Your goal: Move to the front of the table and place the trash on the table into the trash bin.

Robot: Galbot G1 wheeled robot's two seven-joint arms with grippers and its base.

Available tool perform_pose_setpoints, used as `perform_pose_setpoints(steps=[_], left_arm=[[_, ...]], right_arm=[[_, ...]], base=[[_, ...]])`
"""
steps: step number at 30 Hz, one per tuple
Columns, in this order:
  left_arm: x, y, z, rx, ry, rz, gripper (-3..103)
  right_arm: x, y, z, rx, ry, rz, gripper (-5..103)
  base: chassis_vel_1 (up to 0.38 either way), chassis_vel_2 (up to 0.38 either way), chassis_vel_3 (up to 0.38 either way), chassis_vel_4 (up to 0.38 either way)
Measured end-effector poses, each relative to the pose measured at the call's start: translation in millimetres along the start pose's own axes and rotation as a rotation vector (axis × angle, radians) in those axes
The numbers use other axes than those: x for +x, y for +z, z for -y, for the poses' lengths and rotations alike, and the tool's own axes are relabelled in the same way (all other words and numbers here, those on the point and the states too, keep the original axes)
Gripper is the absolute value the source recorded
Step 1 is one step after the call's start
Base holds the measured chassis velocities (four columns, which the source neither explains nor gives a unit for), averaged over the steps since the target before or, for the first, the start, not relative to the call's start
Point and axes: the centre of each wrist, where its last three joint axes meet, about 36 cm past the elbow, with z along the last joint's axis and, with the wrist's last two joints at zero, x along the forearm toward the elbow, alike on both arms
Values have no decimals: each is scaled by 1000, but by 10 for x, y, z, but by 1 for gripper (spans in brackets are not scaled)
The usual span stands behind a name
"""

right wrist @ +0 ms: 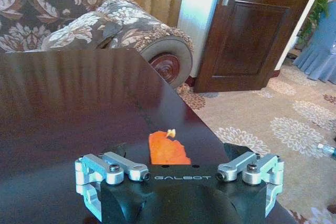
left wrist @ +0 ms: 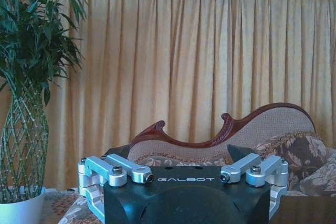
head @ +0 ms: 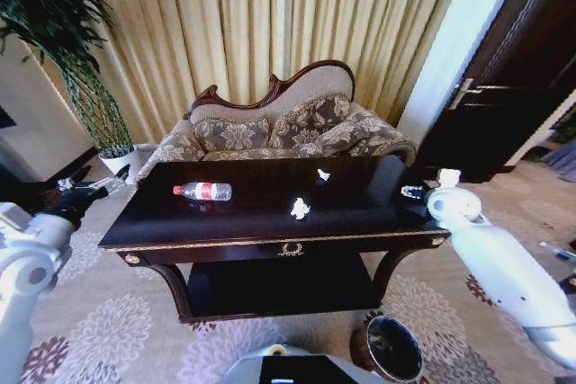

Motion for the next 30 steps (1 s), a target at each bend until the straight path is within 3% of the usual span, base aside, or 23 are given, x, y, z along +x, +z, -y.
perform_pose_setpoints(steps=[3,4,8,10,14,17,18,21,22,27,29,30], left_arm=[[2,-2,1,0,0,1,100],[2,-6,1,0,-1,3,100],[0,-18,-1,-1,-2,6,100],[2,-30,9,-2,0,9,100],[5,-41,24,-3,4,13,100],[6,-50,33,-4,7,16,100],[6,-50,33,-4,7,16,100],[3,-58,35,-5,7,18,100],[3,-58,35,-5,7,18,100],[3,-65,39,-6,9,20,100],[3,-66,39,-6,9,20,100],[6,-72,36,-5,8,22,100]], right_arm=[[-26,23,31,13,2,1,103],[-30,32,43,16,1,2,96],[-36,44,49,18,2,4,91],[-33,48,43,18,0,5,80],[-27,50,31,19,-2,7,70],[-25,60,23,21,-2,8,53],[-25,60,23,21,-2,8,53],[-26,74,22,23,-1,9,37],[-26,74,22,23,-1,9,37],[-9,100,4,24,-5,14,15],[-4,102,0,23,-6,16,15],[12,102,-12,19,-10,25,5]], base=[[0,0,0,0],[0,0,0,0],[0,0,0,0],[0,0,0,0],[0,0,0,0],[0,0,0,0],[0,0,0,0],[0,0,0,0],[0,0,0,0],[0,0,0,0],[0,0,0,0],[0,0,0,0]])
